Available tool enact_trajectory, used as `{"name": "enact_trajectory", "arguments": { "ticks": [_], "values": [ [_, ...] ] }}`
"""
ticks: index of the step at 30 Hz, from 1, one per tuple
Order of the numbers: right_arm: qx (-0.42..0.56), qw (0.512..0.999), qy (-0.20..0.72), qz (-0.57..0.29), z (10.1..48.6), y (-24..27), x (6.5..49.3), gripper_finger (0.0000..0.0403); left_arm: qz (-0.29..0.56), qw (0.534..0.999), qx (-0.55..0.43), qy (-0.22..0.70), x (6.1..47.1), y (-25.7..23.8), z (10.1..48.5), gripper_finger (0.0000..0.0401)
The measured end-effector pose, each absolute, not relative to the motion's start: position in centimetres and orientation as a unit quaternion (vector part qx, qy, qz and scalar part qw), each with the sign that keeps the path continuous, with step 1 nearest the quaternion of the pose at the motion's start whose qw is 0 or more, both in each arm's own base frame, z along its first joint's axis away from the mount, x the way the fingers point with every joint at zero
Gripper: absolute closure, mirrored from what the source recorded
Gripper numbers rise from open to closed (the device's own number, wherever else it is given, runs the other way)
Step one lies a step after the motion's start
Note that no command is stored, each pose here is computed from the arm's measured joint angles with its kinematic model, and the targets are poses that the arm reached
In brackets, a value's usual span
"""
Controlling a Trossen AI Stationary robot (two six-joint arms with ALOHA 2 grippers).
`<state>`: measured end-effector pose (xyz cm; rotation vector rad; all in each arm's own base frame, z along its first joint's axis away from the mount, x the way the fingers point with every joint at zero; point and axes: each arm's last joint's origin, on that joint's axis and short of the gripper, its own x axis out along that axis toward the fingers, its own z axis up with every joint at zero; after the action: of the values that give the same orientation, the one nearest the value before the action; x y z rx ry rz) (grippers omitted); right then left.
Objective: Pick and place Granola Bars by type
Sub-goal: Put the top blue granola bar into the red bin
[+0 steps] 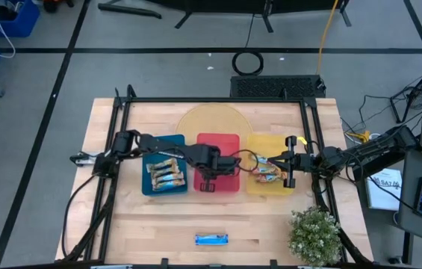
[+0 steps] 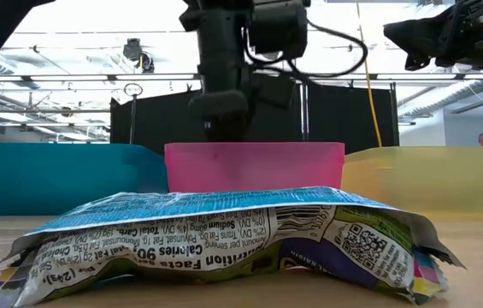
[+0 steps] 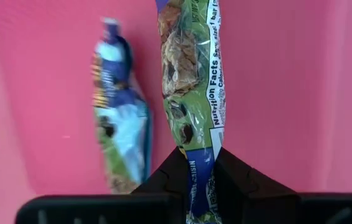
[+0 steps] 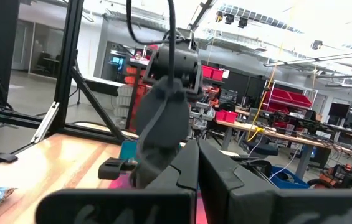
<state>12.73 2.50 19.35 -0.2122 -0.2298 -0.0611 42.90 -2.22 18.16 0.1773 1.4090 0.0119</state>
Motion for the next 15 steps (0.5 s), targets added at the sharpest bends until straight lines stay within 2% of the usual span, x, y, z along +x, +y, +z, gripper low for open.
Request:
{"name": "enact_trajectory", "arguments": {
  "ticks": [8, 15],
  "values": [
    [-0.104, 0.987, -0.114, -0.03, 19.4, 2.5, 12.7, 0.0403, 0.013, 0.755, 0.053, 0.654, 42.3, -2.3, 16.2, 0.0347],
    [-0.103, 0.988, -0.114, -0.03, 19.3, 2.5, 12.7, 0.0403, 0.004, 0.759, 0.067, 0.647, 42.6, -3.6, 17.4, 0.0262]
  ]
}}
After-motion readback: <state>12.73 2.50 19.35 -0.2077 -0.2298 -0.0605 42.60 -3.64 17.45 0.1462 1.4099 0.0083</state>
